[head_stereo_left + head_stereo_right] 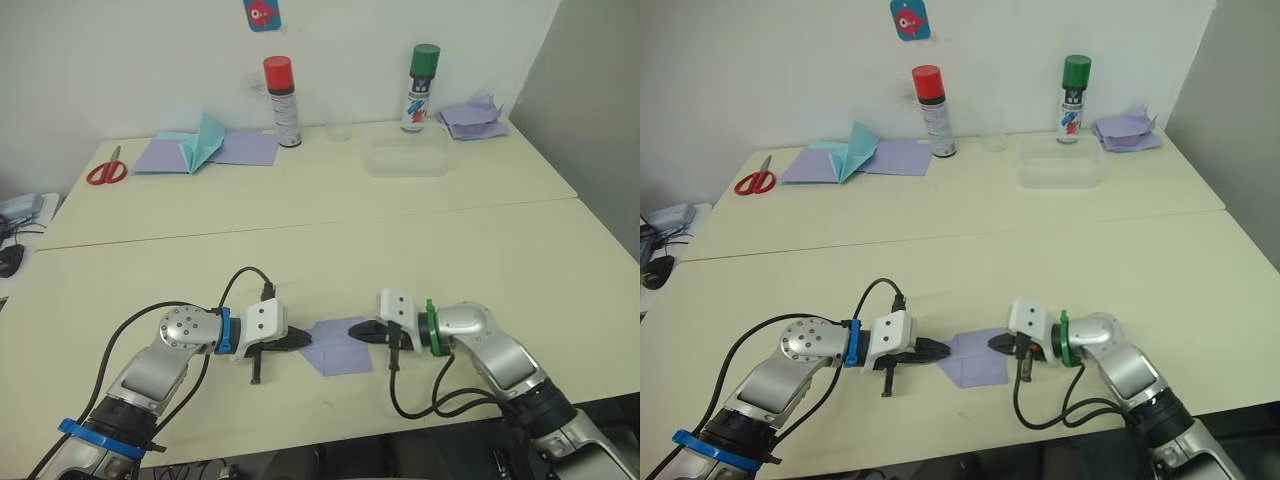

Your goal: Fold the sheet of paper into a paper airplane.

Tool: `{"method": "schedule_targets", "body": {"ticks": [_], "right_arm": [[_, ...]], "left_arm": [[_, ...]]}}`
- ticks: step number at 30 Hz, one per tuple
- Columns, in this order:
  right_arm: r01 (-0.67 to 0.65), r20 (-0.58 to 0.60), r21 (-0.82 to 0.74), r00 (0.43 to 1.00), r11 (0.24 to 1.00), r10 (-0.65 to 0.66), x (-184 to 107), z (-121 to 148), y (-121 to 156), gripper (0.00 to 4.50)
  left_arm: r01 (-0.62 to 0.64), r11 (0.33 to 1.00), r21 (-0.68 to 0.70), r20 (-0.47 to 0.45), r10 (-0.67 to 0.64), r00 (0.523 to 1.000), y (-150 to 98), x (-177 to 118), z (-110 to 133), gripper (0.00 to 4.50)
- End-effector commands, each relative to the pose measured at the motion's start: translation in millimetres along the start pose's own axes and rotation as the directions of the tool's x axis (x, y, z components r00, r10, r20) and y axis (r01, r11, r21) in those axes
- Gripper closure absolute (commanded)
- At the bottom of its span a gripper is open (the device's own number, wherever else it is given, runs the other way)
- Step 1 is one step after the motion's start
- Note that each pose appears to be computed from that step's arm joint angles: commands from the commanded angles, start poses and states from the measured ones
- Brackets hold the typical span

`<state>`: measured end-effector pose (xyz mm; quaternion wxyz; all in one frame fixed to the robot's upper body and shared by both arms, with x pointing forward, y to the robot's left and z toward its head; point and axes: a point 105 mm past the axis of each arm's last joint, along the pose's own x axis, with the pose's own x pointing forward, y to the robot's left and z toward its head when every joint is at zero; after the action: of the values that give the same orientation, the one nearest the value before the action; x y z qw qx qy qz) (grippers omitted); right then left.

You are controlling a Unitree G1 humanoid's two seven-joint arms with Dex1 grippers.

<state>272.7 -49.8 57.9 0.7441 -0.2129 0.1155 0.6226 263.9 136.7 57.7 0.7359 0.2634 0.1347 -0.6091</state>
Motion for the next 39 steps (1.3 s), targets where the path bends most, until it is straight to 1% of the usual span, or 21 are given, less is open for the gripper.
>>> {"method": "schedule_targets", "body": {"ticks": [1,3,6,9,13,16,18,24,29,32,35,39], "right_arm": [[-0.049,-0.043,-0.003,0.998,0.999,0.048,3,-11,10,4.47],[-0.051,-0.044,0.004,0.998,0.999,0.051,4,-13,11,4.47],[-0.051,-0.043,0.011,0.998,0.999,0.051,6,-15,12,4.47],[-0.053,-0.043,0.012,0.998,0.999,0.053,7,-16,12,4.47],[-0.054,-0.043,0.004,0.998,0.999,0.054,8,-15,10,4.47],[-0.054,-0.047,0.001,0.997,0.999,0.054,7,-16,9,4.47],[-0.054,-0.054,-0.002,0.997,0.999,0.054,7,-17,8,4.47],[-0.063,-0.061,-0.002,0.996,0.998,0.063,7,-18,9,4.47],[-0.07,-0.064,-0.002,0.996,0.998,0.07,7,-19,10,4.47],[-0.073,-0.066,-0.002,0.995,0.997,0.072,8,-19,10,4.47],[-0.073,-0.068,-0.004,0.995,0.997,0.073,8,-20,9,4.47],[-0.073,-0.068,-0.006,0.995,0.997,0.072,7,-20,8,4.47]], "left_arm": [[0.012,0.998,-0.061,-0.051,-0.015,0.999,-5,1,-14,4.5],[-0.001,0.997,-0.076,0.001,0.001,1.0,-1,2,-1,4.5],[0.015,0.998,-0.06,0.065,-0.011,0.998,0,7,21,4.5],[0.033,0.998,-0.057,0.082,-0.028,0.996,-4,11,27,4.5],[0.05,0.996,-0.068,0.04,-0.047,0.998,-11,11,15,4.5],[0.045,0.996,-0.074,-0.024,-0.047,0.999,-14,7,-1,4.5],[0.021,0.995,-0.095,-0.065,-0.027,0.998,-12,3,-12,4.5],[-0.04,0.983,-0.177,-0.145,0.014,0.989,-1,-19,-41,4.5],[-0.026,0.987,-0.158,-0.206,-0.007,0.979,-6,-39,-54,4.5],[-0.051,0.985,-0.162,-0.205,0.017,0.979,-1,-48,-55,4.5],[-0.069,0.985,-0.157,-0.178,0.041,0.983,5,-54,-46,4.5],[-0.099,0.982,-0.163,-0.078,0.087,0.993,16,-57,-21,4.5]]}}
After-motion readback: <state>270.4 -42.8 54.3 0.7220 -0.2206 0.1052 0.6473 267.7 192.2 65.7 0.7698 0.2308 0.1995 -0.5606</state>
